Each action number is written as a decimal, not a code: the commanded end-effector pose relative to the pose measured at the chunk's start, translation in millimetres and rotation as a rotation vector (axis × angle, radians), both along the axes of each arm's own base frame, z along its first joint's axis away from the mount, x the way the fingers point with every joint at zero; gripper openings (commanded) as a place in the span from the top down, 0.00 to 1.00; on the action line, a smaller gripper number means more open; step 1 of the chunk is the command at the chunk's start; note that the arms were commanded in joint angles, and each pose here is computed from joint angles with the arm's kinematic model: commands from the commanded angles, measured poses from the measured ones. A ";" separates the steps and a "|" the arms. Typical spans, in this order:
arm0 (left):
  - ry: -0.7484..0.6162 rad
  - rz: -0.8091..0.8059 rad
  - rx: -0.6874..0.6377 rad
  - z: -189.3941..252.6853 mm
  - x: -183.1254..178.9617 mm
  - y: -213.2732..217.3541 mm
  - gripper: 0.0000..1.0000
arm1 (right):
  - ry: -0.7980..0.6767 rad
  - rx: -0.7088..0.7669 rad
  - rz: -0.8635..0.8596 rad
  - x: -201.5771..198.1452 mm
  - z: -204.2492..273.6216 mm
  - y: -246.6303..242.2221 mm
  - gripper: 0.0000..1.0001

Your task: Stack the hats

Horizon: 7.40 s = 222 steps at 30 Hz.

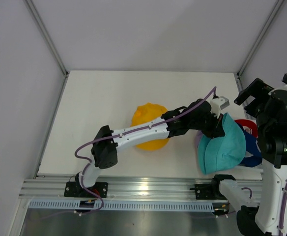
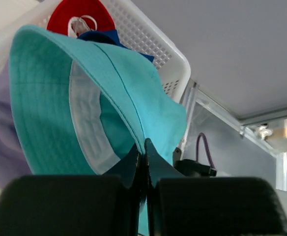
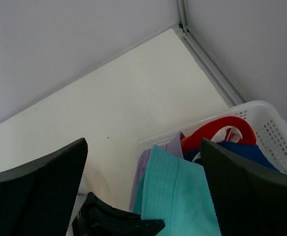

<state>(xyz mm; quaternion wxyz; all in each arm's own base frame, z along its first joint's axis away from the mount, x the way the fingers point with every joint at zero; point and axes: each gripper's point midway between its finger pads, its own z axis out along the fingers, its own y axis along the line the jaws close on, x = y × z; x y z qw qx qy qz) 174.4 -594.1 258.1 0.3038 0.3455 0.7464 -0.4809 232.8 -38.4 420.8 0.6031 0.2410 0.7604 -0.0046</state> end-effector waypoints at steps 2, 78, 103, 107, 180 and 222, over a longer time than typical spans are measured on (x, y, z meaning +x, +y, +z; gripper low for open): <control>0.039 -0.014 -0.241 85.8 -2.2 25.6 0.99 | -0.038 -0.011 0.045 8.5 -5.5 6.2 0.00; 0.468 0.812 -0.289 -106.5 96.4 405.5 0.98 | 0.023 0.362 0.947 72.7 -114.7 222.2 0.01; 0.513 0.780 -0.202 -106.2 102.3 401.6 0.98 | 0.108 0.580 1.041 114.1 -206.9 267.9 0.08; 0.521 0.788 -0.207 -105.0 107.2 400.7 0.98 | 0.182 0.628 1.081 104.1 -224.8 274.3 0.16; 0.678 0.913 0.017 -195.9 123.6 404.2 0.96 | 0.546 0.756 0.692 92.6 -285.8 233.3 1.00; 0.199 0.884 -0.063 -53.8 228.4 405.6 0.28 | 0.645 0.504 1.070 215.5 -255.3 301.9 0.82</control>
